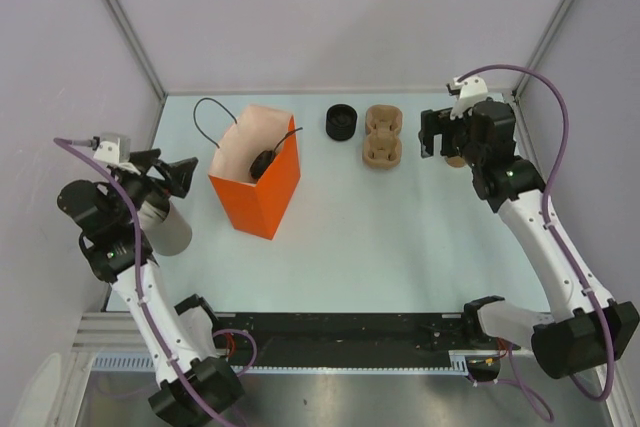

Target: Pack the takeout coffee

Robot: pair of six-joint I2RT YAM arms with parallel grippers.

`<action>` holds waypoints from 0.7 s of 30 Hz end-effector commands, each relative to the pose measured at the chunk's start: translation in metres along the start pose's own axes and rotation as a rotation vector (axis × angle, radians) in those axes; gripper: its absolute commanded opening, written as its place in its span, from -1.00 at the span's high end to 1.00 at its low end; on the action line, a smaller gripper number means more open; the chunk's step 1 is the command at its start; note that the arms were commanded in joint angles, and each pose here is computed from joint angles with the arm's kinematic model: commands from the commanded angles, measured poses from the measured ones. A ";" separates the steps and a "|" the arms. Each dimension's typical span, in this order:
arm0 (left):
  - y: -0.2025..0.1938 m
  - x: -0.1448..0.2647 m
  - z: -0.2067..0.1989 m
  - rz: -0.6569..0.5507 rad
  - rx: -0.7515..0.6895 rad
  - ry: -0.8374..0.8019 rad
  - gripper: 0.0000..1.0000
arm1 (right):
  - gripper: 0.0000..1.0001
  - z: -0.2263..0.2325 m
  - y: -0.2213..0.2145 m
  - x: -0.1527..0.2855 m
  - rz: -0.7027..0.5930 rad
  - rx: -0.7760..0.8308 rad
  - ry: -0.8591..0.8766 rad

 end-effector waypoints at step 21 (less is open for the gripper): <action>0.024 0.013 -0.018 -0.112 -0.158 0.057 -0.99 | -0.99 -0.030 0.038 0.052 -0.221 -0.014 -0.253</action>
Point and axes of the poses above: each gripper's point midway between its finger pads, its own x axis back along the fingers, its own z axis along the line the jaws close on, y = z × x, the point moved 7 cm from there along x, back along the fingers, and after that the axes turned 12 degrees about x, right-handed, at the moved point
